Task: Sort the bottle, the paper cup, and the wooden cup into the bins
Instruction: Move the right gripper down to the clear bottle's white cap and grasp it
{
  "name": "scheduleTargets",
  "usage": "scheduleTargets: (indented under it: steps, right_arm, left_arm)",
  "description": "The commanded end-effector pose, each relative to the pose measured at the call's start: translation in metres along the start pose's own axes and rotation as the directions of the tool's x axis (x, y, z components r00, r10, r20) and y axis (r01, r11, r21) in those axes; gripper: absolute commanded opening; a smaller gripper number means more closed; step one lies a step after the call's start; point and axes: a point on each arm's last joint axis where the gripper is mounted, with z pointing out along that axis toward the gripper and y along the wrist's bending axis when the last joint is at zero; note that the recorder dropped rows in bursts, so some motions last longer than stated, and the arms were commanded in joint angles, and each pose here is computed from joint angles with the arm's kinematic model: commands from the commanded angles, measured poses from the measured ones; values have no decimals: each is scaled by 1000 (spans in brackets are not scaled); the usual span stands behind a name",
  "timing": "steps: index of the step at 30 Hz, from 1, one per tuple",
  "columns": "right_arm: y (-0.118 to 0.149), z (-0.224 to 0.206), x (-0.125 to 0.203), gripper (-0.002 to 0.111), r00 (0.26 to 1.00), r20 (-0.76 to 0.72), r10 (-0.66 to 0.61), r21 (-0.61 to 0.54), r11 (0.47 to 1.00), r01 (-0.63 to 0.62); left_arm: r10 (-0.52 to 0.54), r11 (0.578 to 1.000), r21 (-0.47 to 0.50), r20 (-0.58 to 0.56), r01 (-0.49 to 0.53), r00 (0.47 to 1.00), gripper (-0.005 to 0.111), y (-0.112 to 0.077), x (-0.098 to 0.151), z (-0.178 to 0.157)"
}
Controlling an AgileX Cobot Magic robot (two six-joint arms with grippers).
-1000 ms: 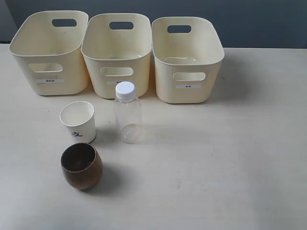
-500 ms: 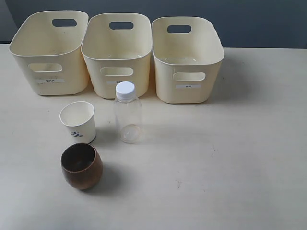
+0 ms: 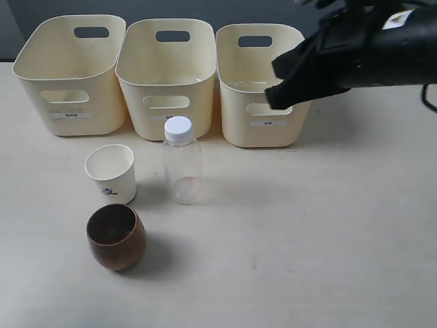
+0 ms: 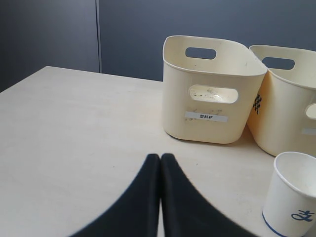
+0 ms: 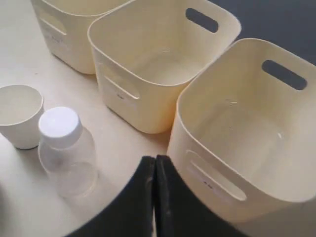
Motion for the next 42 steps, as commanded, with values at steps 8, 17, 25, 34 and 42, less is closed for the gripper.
scheduleTargets:
  steps: [8,17,25,34,42]
  right_arm:
    - [54,66,-9,28,995,24,-93,-90,991,95]
    - [74,102,-8,81,999,-31,-13,-153,988,8]
    - [76,115,3,81,997,-77,-17,-160,987,4]
    - [74,117,3,81,998,-67,-15,-146,989,5]
    - [74,117,3,81,998,-66,-14,-145,989,5]
  left_arm:
    - [0,1000,5,16,0,1000,0,0,-2,-1]
    - [0,1000,5,16,0,1000,0,0,-2,-1]
    - [0,1000,5,16,0,1000,0,0,-2,-1]
    - [0,1000,5,16,0,1000,0,0,-2,-1]
    - [0,1000,5,16,0,1000,0,0,-2,-1]
